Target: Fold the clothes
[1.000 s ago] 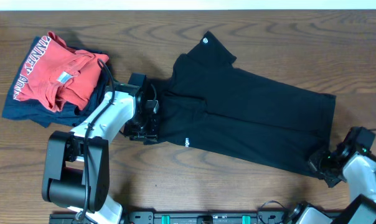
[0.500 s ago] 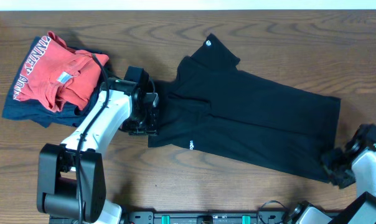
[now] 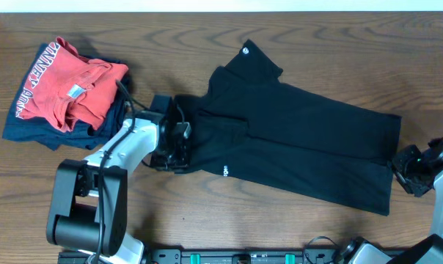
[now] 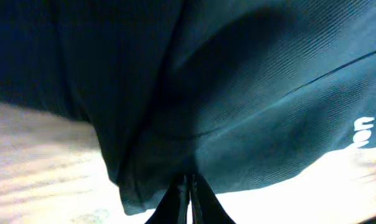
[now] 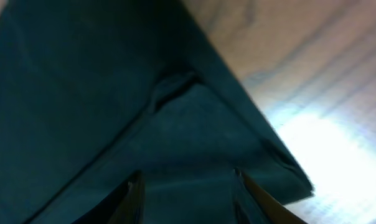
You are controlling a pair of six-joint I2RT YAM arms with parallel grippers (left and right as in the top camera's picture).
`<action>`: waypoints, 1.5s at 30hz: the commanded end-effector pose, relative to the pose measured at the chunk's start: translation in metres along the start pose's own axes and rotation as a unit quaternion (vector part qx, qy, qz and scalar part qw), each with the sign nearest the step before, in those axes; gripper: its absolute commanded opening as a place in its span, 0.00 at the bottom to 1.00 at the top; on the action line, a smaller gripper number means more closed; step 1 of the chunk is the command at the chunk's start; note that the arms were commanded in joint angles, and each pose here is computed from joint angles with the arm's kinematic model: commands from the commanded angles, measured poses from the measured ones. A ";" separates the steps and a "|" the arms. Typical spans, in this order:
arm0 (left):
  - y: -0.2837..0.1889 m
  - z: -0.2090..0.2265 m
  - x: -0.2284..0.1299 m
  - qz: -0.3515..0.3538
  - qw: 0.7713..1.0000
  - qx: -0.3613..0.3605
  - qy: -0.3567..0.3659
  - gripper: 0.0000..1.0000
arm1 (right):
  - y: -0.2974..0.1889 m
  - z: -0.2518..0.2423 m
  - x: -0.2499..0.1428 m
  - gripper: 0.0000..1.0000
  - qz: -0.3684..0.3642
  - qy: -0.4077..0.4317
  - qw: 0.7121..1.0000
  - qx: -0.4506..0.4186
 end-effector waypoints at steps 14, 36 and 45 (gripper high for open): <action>0.001 0.022 -0.040 0.049 0.991 0.068 -0.107 0.06 | -0.005 0.008 0.009 0.43 -0.016 -0.023 0.999 0.039; -0.003 -0.007 0.013 -0.093 0.994 -0.039 -0.036 0.17 | -0.005 0.009 0.010 0.47 -0.018 -0.024 0.999 0.039; 0.024 0.027 -0.024 0.046 0.990 0.062 -0.120 0.06 | -0.005 0.008 0.010 0.47 -0.018 -0.024 0.999 0.039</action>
Point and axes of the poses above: each gripper's point midway between its finger pads, its own y axis out along the fingers, its own z axis along the line the jaws close on, x = y × z, the point moved 7 cm from there along -y, back along the fingers, and after that the axes turned 9 degrees about -y, right-handed, at the moved point
